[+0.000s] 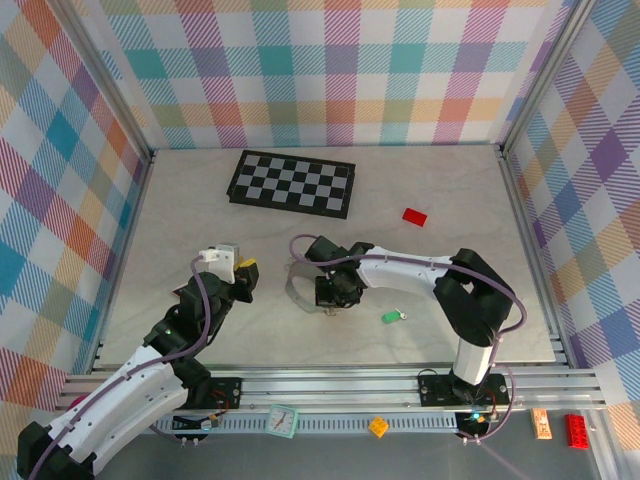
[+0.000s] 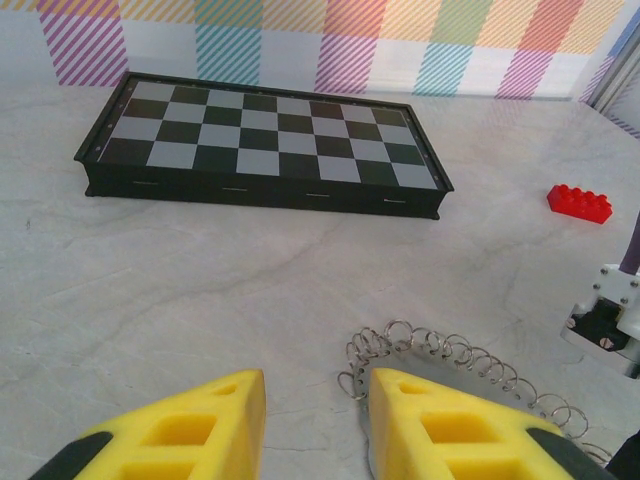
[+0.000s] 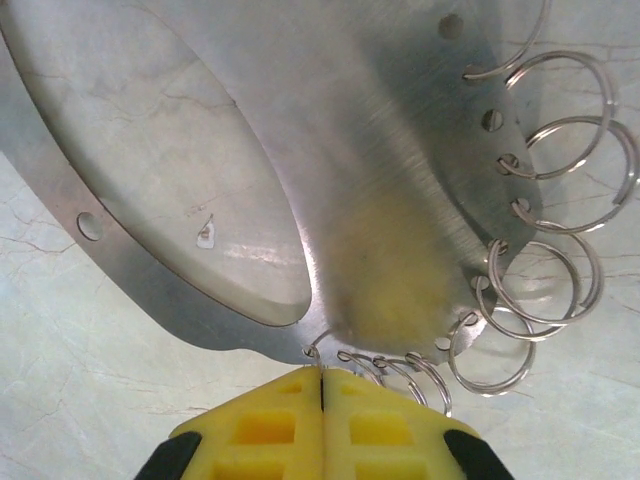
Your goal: Put the keys on the keyring
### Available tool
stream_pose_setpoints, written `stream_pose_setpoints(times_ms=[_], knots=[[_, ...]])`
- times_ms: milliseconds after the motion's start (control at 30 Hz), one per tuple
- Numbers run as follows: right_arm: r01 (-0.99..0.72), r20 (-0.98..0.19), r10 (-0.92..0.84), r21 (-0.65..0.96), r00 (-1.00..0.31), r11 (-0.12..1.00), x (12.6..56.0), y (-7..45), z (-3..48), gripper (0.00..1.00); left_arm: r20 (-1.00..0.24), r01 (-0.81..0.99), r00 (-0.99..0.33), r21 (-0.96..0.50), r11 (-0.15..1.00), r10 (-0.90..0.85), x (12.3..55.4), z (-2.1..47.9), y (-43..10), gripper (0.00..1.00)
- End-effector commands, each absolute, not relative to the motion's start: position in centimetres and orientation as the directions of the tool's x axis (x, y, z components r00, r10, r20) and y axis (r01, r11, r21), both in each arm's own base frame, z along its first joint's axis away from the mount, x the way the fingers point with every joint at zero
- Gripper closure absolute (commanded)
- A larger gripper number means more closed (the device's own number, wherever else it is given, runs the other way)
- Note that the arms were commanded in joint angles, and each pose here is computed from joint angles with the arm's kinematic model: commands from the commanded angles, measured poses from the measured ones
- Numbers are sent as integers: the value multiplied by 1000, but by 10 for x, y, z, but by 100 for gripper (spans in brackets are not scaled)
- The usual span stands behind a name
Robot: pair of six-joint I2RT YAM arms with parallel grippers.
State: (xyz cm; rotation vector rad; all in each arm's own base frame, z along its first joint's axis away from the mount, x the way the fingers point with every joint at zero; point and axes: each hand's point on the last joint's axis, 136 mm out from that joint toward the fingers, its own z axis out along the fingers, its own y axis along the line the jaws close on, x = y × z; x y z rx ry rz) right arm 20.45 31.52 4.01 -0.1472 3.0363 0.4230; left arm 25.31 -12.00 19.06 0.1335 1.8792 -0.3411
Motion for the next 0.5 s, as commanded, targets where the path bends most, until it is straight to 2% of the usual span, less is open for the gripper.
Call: stream_pose_setpoints(times_ms=[0, 267, 467], knots=[[-102, -58, -89, 296, -994, 950, 201, 324, 39, 99, -942, 246, -324, -170, 954, -84, 253, 191, -117, 68], [-78, -20, -76, 316, -997, 946, 194, 326, 31, 95, -943, 244, -322, -172, 955, -88, 252, 192, -116, 68], [-67, -6, -68, 318, -998, 946, 192, 326, 29, 86, -943, 243, -322, -171, 955, -87, 252, 192, -116, 68]])
